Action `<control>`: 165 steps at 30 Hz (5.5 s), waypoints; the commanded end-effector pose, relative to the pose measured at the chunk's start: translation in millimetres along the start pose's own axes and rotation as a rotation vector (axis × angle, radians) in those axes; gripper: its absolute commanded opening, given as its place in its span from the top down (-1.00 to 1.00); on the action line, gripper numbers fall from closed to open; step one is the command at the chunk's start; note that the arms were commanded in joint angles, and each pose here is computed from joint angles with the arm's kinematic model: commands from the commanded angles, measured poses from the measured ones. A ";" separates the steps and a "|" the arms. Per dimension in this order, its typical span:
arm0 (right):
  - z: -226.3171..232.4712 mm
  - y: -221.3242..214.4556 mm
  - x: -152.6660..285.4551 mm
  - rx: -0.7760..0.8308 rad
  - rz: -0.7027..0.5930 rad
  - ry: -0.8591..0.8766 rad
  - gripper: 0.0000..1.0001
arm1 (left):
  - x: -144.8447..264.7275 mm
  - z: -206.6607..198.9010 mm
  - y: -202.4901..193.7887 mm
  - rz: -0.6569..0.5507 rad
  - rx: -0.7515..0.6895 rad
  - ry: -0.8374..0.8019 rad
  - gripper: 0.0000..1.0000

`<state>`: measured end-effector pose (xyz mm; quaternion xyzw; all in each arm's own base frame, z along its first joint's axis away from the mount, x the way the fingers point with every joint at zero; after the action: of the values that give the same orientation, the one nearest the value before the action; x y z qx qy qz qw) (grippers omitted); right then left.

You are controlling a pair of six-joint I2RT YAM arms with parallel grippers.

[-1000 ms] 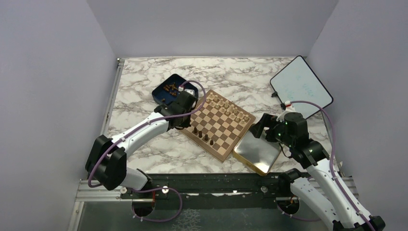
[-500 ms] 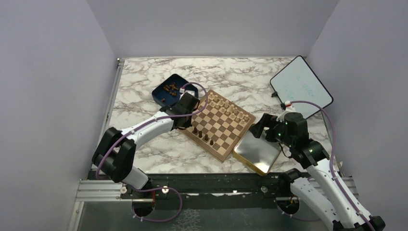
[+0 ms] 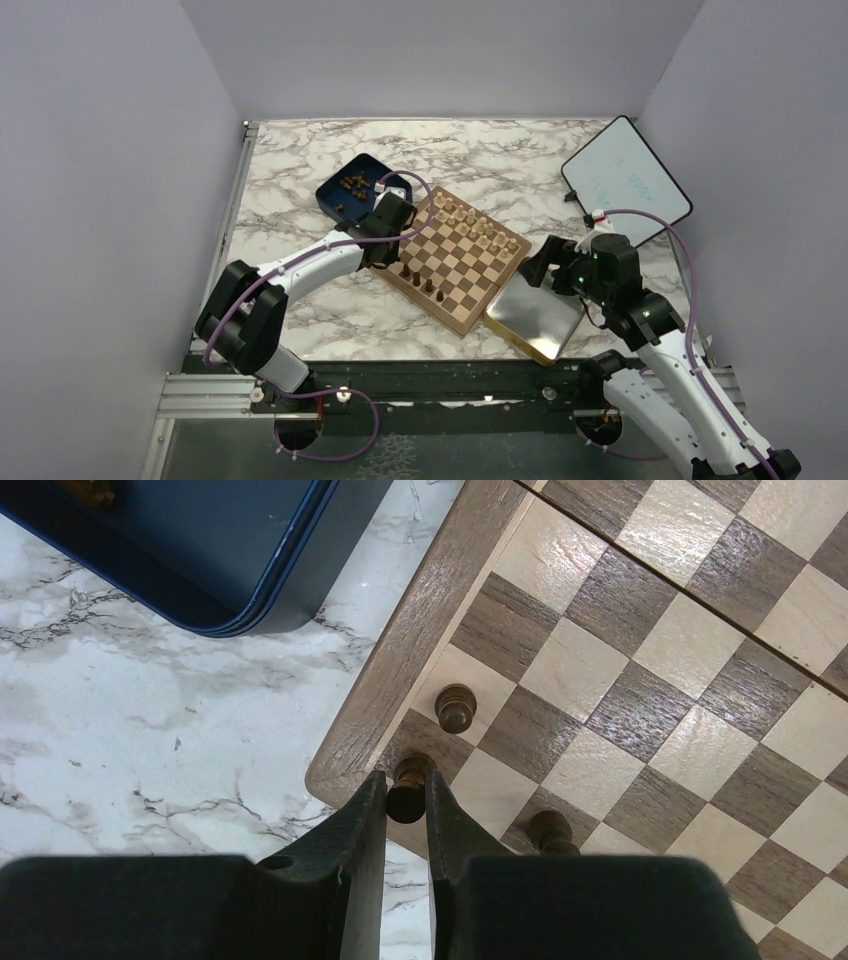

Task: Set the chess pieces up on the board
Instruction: Place the chess piece on the chessboard, then pick up the chess piece from the storage box.

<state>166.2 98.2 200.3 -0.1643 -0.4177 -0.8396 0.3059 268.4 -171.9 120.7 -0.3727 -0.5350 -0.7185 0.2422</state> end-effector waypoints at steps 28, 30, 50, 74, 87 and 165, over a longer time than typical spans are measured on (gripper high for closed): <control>3.8 4.1 2.0 0.022 -0.028 0.026 -0.87 | -13.7 -2.1 -2.2 0.012 -0.026 0.022 0.54; 3.7 4.1 1.7 0.022 -0.028 0.026 -0.87 | -12.7 -2.0 -2.0 0.014 -0.027 0.022 0.53; 4.4 4.1 1.5 0.022 -0.030 0.032 -0.87 | 24.4 3.5 37.3 -0.073 -0.027 0.005 0.21; 3.2 3.4 0.8 0.021 -0.027 0.026 -0.87 | 0.2 113.4 148.2 -0.171 0.041 0.164 0.20; 2.4 4.1 1.4 0.017 -0.029 0.013 -0.87 | -91.5 105.8 149.2 -0.072 0.001 0.121 0.35; 1.0 4.8 -0.5 0.015 -0.034 0.000 -0.87 | -145.0 107.5 110.0 0.094 0.028 0.104 0.34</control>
<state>166.6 97.9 199.8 -0.1655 -0.4193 -0.8389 0.3050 472.4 -118.4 88.4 -0.3583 -0.5222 -0.7224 0.2776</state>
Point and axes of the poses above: each gripper's point midway between its finger pads, its own x axis back along the fingers, its own z axis along the line the jaws close on, y = z × x, the point moved 6 cm from there along x, back along the fingers, and after that the axes turned 11 degrees about -x, right-handed, at the moved point
